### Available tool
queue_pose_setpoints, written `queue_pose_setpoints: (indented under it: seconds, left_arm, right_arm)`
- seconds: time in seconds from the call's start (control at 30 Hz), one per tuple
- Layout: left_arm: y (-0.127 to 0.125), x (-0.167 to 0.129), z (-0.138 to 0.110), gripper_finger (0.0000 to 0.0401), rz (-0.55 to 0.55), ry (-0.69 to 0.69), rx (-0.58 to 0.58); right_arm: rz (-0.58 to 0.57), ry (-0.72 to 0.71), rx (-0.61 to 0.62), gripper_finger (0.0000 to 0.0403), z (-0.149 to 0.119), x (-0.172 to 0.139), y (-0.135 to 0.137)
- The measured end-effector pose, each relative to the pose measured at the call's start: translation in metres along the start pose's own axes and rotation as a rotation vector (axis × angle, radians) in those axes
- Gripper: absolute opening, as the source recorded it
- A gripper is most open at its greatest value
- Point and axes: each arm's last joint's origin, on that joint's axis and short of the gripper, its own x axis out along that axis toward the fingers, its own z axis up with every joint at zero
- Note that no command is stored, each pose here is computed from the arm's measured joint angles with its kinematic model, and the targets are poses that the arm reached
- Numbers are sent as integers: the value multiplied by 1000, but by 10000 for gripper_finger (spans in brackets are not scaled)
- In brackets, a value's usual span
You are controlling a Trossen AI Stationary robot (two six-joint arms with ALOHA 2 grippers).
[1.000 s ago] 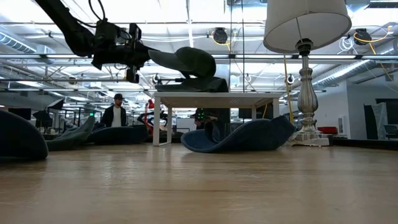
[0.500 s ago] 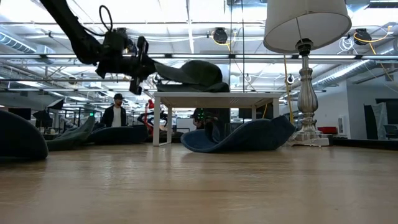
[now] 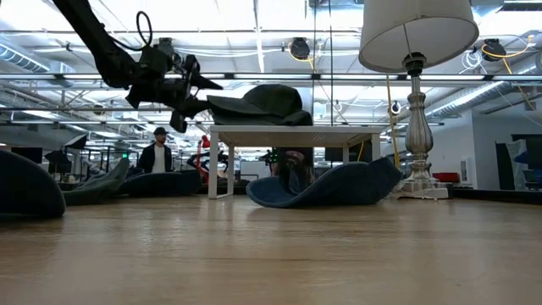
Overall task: Pick & Place hat
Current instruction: Stack the right gray cap on top of the gray cap on the shelf, then stack the gray cap on top of the gray cap on the shelf
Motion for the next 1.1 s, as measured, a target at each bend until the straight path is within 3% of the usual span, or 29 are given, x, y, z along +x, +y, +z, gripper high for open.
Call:
queue_pose_setpoints:
  seconds: [0.6,0.83,1.1]
  left_arm:
    - [10,-41,-23,230,264,-185,23]
    - [-18,-42,-47,230,343,-287,330]
    - [-56,-44,-89,230,307,-296,659]
  right_arm:
    - [0,4,26,91,0,0,0]
    - [0,13,24,91,-1,1,0]
    - [0,26,27,91,-3,6,0]
